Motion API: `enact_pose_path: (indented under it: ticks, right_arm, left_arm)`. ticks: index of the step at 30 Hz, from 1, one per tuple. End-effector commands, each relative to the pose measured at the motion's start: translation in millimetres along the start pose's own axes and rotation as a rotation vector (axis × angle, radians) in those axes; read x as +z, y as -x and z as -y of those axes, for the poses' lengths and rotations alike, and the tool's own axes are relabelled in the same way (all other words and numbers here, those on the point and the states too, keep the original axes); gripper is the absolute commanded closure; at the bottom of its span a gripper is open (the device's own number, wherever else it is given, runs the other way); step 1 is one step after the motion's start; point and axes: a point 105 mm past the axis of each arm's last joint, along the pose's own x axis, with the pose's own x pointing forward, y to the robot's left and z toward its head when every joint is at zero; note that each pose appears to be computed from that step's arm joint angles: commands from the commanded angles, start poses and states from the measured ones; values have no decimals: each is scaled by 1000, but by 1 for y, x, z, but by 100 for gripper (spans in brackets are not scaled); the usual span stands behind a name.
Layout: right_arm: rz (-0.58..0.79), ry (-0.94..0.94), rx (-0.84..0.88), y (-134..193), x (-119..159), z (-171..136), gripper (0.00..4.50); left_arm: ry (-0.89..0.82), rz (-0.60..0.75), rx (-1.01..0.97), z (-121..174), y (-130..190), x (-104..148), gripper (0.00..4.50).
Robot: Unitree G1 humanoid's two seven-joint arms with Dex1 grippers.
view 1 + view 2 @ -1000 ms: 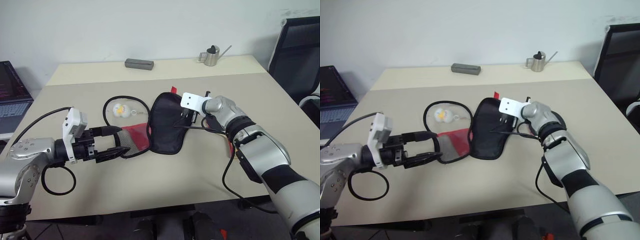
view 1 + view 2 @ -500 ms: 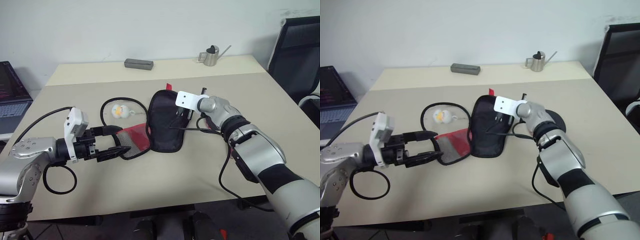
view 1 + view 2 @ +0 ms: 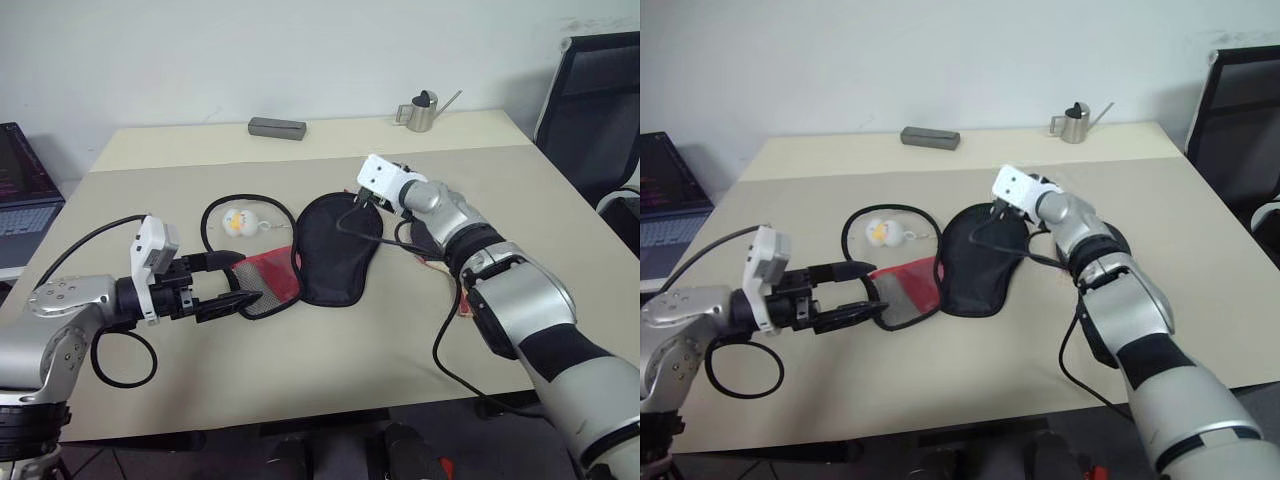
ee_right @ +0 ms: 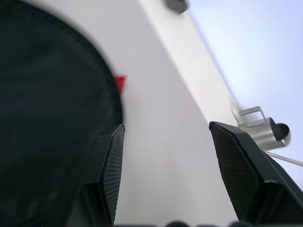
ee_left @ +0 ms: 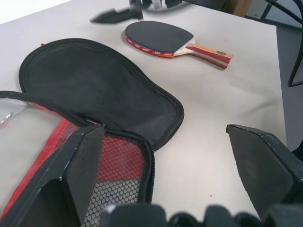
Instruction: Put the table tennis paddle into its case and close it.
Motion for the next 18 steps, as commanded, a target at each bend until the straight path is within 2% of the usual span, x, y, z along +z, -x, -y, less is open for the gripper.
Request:
enact_pose_path:
  ticks: [1, 4, 7, 13, 18]
  right_arm:
    - [70, -142, 25, 4, 12, 11, 148]
    - [64, -278, 95, 6, -3, -1, 148]
    - [48, -327, 116, 9, -20, -10, 148]
    - [6, -488, 79, 24, -48, -27, 148]
    - [-53, -606, 70, 43, -59, -47, 148]
  left_arm:
    - [-39, 27, 9, -2, 1, 9, 0]
    - [-33, 43, 8, -2, 1, 10, 0]
    - [-27, 50, -7, -1, 0, 11, 0]
    - [-22, 54, -26, 0, -3, 10, 0]
    - [-23, 58, -46, -1, -4, 12, 0]
